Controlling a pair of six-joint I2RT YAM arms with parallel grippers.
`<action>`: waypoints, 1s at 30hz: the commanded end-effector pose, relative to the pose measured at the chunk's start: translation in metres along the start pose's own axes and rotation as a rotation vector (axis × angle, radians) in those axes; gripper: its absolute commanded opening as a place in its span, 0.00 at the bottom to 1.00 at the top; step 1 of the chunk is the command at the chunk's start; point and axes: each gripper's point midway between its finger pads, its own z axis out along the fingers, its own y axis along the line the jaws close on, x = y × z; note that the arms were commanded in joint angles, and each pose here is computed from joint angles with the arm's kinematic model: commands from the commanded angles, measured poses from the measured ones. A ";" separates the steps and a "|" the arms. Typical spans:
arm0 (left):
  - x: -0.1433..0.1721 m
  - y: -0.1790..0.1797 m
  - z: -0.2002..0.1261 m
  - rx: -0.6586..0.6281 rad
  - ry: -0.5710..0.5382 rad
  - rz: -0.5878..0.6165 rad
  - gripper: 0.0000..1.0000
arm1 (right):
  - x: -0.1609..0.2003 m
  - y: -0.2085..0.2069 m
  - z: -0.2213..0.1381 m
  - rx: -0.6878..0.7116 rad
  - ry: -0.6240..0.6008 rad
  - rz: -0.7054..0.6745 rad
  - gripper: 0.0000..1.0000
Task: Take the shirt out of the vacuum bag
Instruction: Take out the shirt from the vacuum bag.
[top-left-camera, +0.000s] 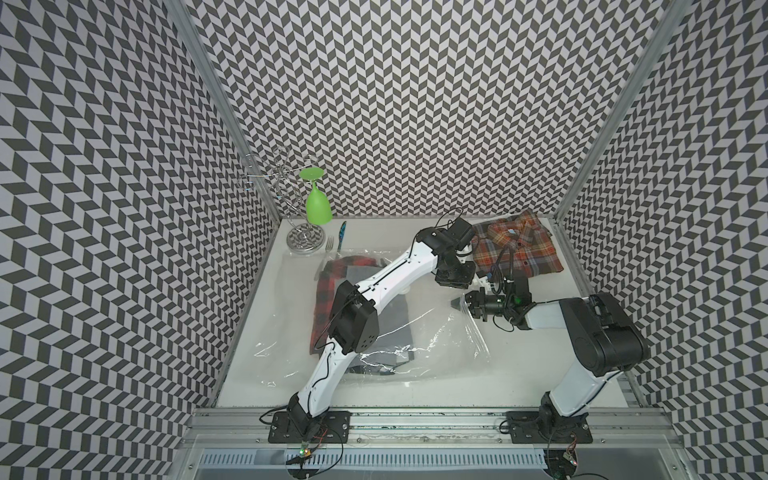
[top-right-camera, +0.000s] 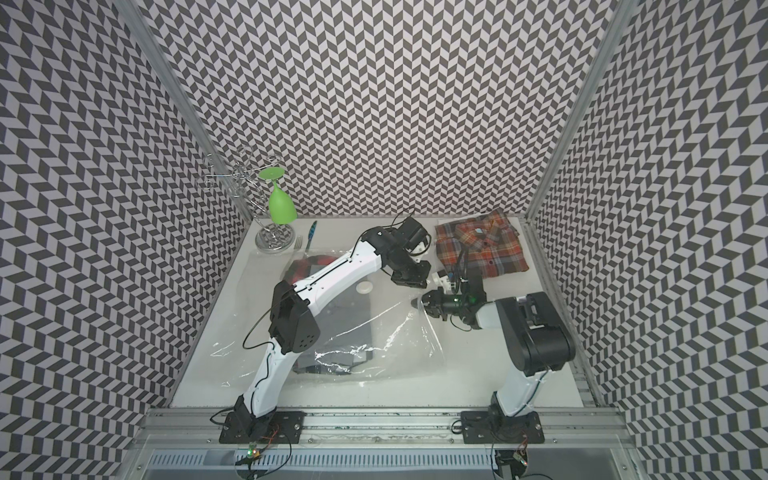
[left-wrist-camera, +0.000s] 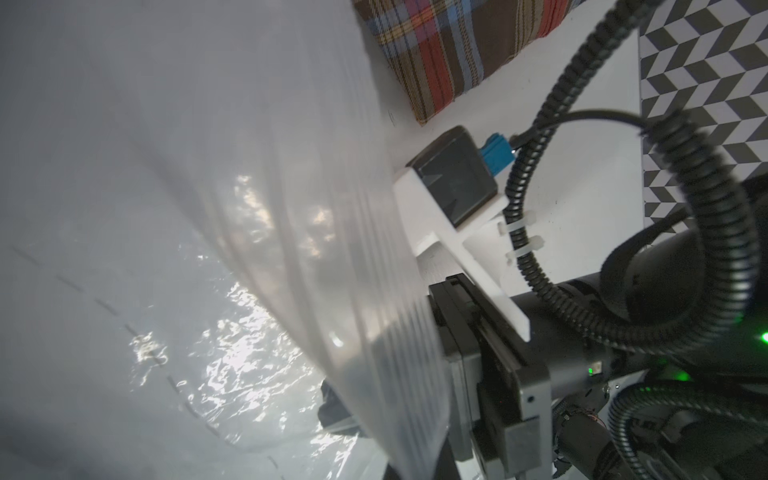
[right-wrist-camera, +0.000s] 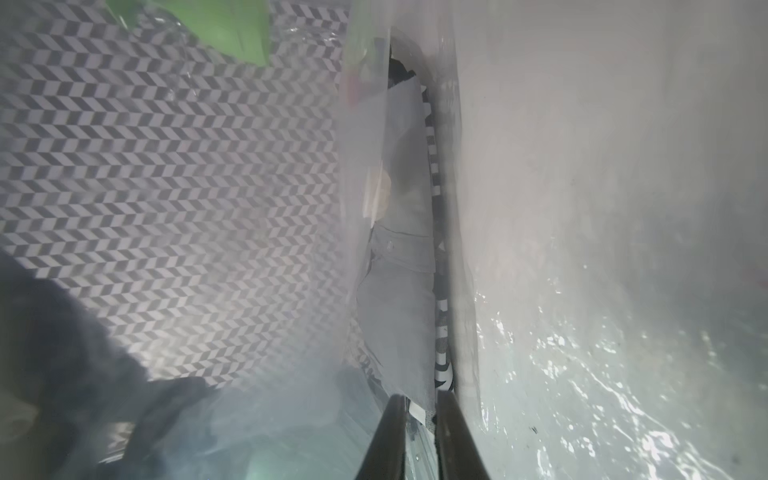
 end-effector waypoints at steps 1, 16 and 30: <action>-0.007 -0.024 -0.037 0.069 -0.061 0.028 0.00 | -0.005 0.012 0.013 -0.027 0.012 -0.071 0.16; -0.016 -0.031 -0.065 0.114 -0.116 0.023 0.00 | 0.016 0.022 0.052 -0.092 0.094 -0.113 0.16; -0.018 -0.044 -0.076 0.168 -0.135 0.025 0.00 | 0.029 0.027 0.090 -0.128 0.168 -0.131 0.22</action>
